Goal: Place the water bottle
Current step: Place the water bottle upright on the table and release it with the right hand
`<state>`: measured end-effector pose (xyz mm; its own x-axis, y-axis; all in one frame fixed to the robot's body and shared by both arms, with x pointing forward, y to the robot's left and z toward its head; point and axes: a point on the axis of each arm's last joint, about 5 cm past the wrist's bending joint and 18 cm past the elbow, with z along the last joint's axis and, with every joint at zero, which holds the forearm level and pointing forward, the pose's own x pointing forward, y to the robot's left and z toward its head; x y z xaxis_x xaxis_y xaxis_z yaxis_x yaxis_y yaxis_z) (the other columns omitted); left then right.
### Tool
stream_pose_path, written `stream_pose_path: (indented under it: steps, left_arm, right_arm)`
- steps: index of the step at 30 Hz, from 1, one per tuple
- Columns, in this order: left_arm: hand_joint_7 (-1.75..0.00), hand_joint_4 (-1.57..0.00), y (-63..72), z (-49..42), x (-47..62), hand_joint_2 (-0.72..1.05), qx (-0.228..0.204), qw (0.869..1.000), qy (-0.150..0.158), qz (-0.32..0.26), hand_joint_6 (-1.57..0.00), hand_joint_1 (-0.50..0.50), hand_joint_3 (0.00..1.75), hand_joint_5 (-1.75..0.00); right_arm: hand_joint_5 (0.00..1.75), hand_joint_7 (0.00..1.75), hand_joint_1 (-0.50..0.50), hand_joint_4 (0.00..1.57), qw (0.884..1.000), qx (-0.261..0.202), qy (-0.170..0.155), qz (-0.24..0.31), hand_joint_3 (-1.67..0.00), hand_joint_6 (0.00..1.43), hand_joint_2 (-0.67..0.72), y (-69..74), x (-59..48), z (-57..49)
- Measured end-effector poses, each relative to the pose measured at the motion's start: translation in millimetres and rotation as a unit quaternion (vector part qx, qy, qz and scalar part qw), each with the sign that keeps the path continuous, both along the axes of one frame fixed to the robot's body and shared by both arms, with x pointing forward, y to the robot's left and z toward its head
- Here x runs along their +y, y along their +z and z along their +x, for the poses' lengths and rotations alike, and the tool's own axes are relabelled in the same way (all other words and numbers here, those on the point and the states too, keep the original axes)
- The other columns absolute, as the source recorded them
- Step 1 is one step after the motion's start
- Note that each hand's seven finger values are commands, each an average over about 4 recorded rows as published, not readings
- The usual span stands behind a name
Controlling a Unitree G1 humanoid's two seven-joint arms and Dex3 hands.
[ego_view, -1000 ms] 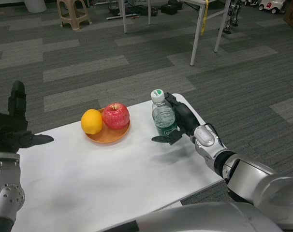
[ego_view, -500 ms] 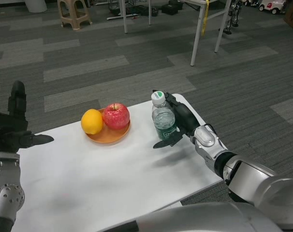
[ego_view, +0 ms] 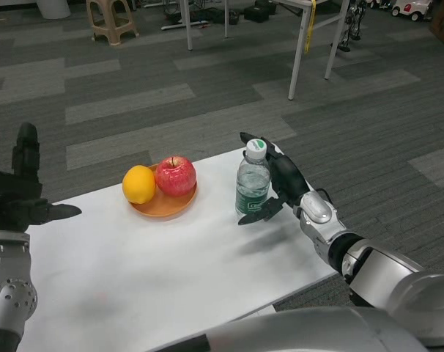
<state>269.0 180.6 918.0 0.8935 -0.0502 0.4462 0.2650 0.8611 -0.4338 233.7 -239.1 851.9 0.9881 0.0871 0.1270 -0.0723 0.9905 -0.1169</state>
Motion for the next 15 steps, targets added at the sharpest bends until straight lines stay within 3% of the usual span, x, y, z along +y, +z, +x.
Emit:
stream_pose_path:
  steps: [7, 15]
  left_arm:
    - [0.0, 0.0, 0.0, 0.0, 0.0, -0.19, 0.0, 1.0, 0.0, 0.0, 0.0, -0.5, 0.09, -0.1]
    - [0.0, 0.0, 0.0, -0.1, 0.1, -0.19, 0.0, 1.0, 0.0, 0.0, 0.0, -0.5, 0.04, -0.1]
  right_arm:
    - [0.0, 0.14, -0.5, 0.0, 1.0, -0.002, 0.0, 0.007, -0.16, 0.0, 0.34, -0.8, -5.2, -4.5]
    - [0.0, 0.1, -0.5, 0.0, 1.0, -0.025, -0.009, 0.017, -0.16, 0.0, 0.34, 5.8, -18.1, -8.5]
